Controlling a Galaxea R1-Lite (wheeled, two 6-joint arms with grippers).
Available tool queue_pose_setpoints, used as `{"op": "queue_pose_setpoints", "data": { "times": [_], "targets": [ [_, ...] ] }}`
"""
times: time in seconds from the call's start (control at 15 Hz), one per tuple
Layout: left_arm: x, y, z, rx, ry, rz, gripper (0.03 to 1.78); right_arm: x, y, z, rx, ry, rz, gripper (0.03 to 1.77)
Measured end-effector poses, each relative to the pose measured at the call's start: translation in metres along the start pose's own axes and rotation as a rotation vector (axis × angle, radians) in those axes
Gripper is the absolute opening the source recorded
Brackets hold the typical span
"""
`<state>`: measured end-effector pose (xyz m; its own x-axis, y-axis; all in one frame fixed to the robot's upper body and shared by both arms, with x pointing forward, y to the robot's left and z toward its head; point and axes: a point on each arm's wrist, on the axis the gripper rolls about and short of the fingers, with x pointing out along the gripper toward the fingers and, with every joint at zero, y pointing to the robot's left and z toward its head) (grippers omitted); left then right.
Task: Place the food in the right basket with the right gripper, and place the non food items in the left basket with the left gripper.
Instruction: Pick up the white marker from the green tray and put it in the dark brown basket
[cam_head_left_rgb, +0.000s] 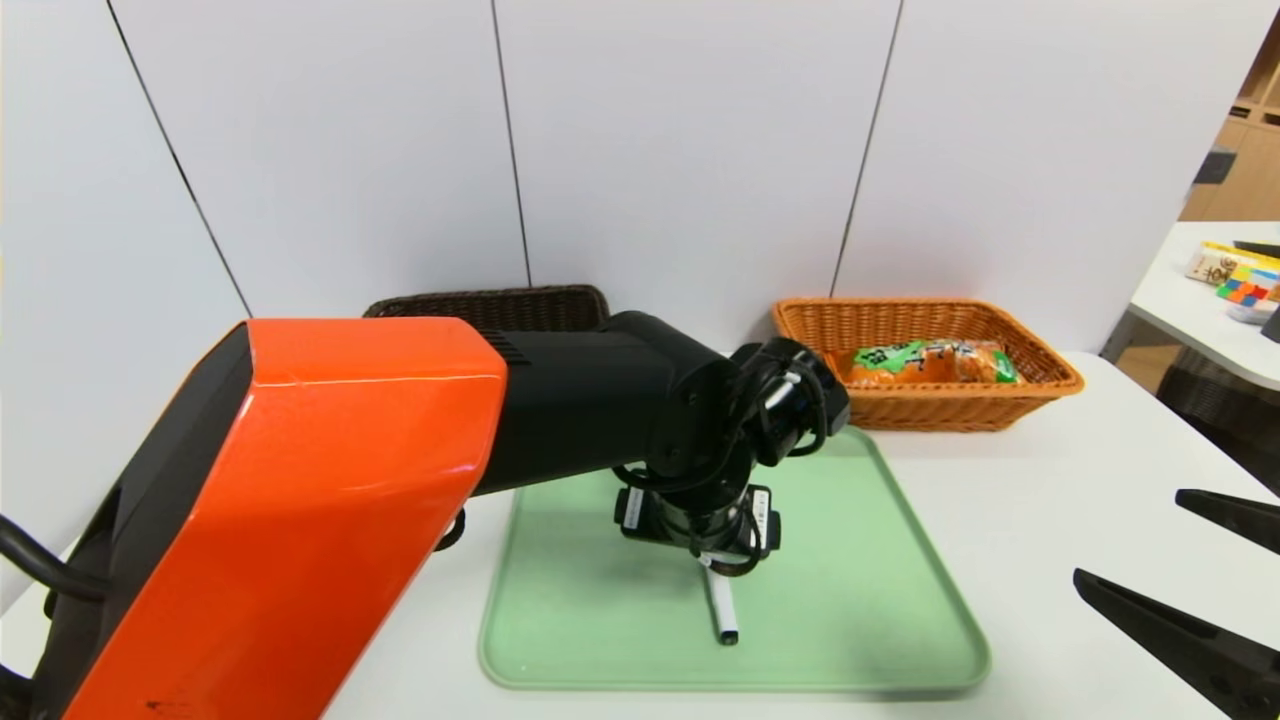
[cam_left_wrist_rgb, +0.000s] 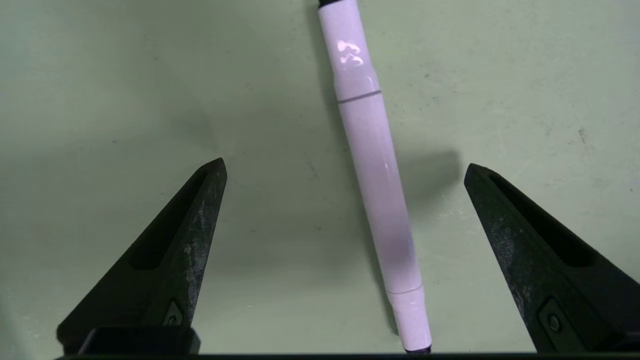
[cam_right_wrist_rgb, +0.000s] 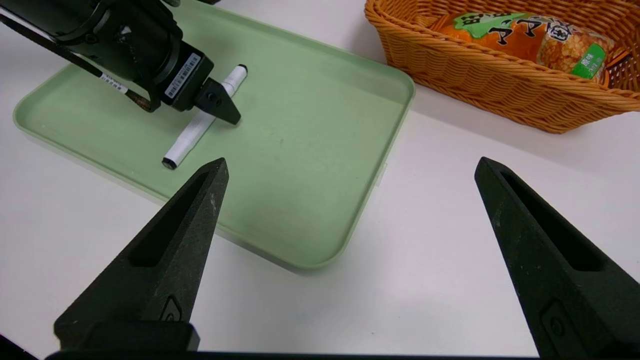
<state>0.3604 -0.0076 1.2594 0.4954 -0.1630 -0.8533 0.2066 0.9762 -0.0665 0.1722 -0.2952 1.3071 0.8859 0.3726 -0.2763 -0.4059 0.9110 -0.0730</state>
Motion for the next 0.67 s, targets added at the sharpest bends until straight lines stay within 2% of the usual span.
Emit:
{"op": "queue_pose_setpoints", "data": {
  "times": [0.4, 0.67],
  "targets": [
    [0.0036, 0.0026, 0.0012, -0.034, 0.008, 0.005, 1.69, 0.0004, -0.0002, 0.0012, -0.002, -0.002, -0.002, 1.70],
    [0.0015, 0.0017, 0.0006, -0.071, 0.042, -0.039, 1.69, 0.0004, -0.0002, 0.0012, -0.003, -0.001, -0.002, 1.70]
  ]
}}
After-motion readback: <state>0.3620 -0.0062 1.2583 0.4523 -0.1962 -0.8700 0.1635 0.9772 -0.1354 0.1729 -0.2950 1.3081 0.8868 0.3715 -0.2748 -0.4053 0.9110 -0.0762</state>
